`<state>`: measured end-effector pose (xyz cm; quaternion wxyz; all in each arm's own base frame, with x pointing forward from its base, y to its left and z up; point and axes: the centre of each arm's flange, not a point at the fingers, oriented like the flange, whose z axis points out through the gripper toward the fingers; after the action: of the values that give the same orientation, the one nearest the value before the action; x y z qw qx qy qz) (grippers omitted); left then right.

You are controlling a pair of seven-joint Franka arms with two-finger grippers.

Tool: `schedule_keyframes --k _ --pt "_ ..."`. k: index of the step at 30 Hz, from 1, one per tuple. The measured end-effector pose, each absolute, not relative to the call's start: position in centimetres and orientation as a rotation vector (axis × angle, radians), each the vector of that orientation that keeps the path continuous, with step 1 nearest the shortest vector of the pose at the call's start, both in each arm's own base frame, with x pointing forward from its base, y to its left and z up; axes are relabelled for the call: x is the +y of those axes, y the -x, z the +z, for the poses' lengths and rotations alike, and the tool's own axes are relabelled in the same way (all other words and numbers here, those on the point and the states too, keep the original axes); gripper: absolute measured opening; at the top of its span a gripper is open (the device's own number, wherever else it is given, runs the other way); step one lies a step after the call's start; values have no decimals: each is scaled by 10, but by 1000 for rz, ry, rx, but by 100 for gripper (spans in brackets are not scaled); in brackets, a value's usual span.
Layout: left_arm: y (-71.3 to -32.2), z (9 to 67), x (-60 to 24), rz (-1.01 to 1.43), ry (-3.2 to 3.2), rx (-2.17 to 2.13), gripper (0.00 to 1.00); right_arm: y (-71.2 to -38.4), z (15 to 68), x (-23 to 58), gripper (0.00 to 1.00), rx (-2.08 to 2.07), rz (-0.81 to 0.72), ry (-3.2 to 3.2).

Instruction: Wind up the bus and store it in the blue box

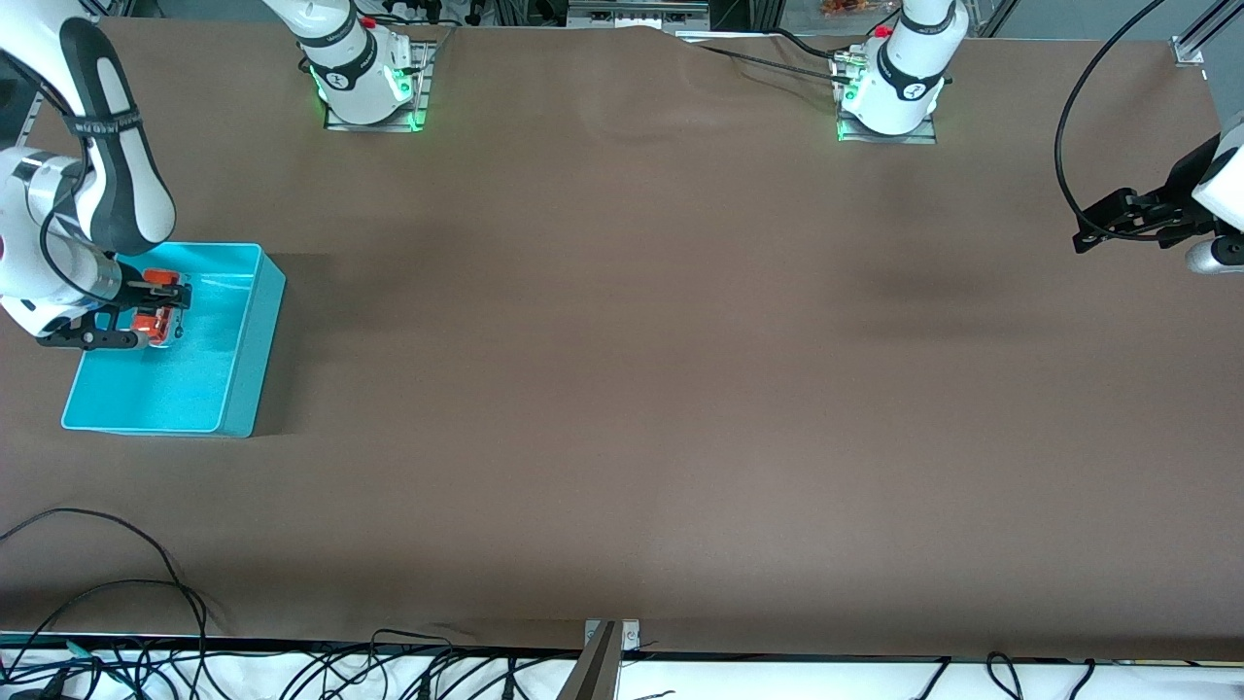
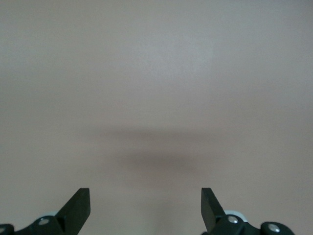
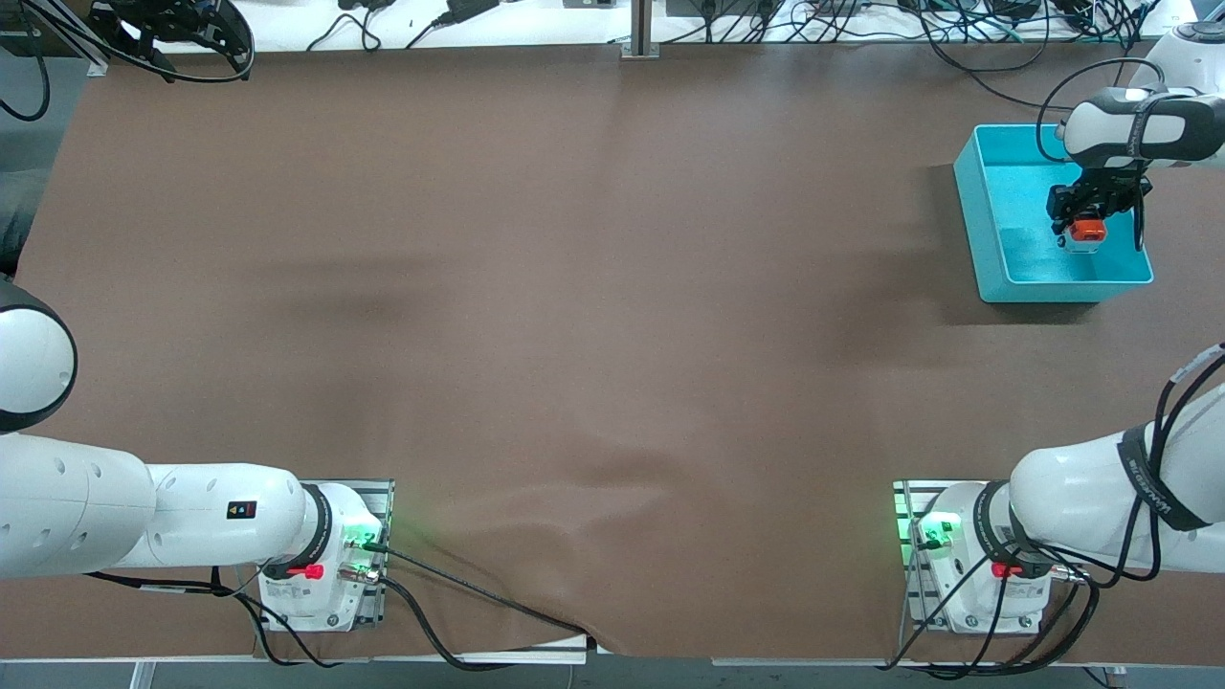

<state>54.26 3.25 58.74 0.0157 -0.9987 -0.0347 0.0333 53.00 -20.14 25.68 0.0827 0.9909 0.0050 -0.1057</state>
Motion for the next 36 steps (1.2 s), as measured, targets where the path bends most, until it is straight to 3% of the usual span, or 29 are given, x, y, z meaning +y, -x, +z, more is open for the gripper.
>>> schedule_keyframes --k 14,26,36 --pt "-543 587 33 104 3107 -108 100 -531 180 -223 56 15 -356 -2951" --pt "-540 586 33 134 3106 -111 100 -532 178 -225 56 11 -356 -2955" --pt "-540 586 41 136 3117 -139 100 -529 164 -226 97 11 -365 -2960"
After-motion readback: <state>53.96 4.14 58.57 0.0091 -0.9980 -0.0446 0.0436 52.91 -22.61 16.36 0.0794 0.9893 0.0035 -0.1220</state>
